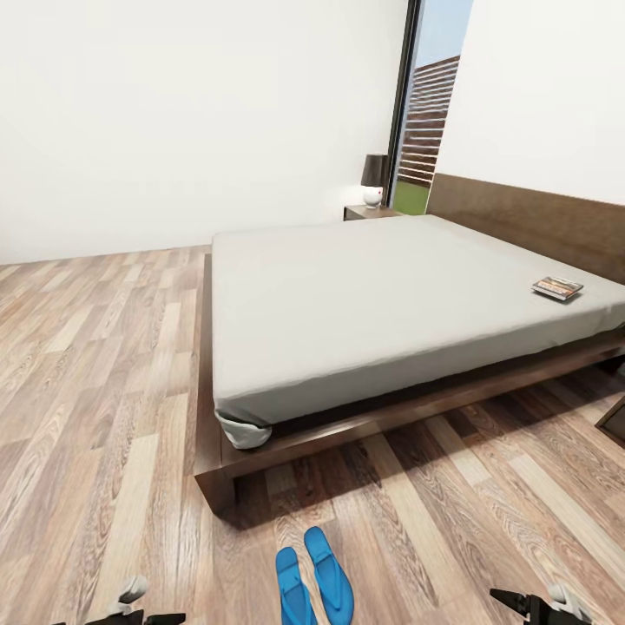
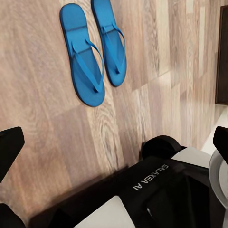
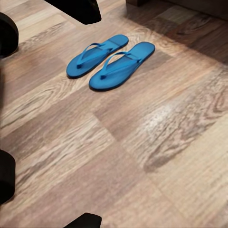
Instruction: In the bedroom, move the book from the bed onto either nightstand, and place the two sandals side by side next to the bed.
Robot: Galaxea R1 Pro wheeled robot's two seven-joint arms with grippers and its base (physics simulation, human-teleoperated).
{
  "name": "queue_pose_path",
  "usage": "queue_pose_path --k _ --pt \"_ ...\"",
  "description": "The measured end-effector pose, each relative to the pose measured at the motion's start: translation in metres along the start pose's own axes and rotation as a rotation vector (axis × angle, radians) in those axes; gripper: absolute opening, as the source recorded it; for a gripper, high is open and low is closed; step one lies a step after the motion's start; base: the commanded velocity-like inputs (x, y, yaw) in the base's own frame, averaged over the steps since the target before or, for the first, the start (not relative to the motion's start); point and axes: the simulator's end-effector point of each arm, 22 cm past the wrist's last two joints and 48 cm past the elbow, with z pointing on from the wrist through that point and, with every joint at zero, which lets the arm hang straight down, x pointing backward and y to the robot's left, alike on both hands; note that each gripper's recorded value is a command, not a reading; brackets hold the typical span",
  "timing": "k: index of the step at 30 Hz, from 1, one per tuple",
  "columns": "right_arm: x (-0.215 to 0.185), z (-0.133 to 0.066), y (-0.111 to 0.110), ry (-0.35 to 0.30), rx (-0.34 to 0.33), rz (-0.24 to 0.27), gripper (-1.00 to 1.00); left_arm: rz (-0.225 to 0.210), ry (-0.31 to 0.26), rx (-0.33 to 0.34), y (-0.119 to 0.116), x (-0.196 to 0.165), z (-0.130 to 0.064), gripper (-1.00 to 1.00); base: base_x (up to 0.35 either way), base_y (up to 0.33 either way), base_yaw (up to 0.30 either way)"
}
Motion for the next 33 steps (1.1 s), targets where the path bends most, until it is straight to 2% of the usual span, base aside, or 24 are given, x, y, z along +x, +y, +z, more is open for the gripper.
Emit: queue_pose_path --k 19,33 --pt "0.0014 0.0009 0.0006 -0.001 -0.002 -0.005 1.00 -0.005 0.003 0.008 -0.0036 0.0016 0.0046 1.00 0.000 0.000 -0.010" --pt "0.0024 0.0012 0.0007 0.002 -0.002 0.000 1.00 -0.005 0.004 0.008 -0.0046 0.0023 0.0074 1.00 0.000 0.000 -0.199"
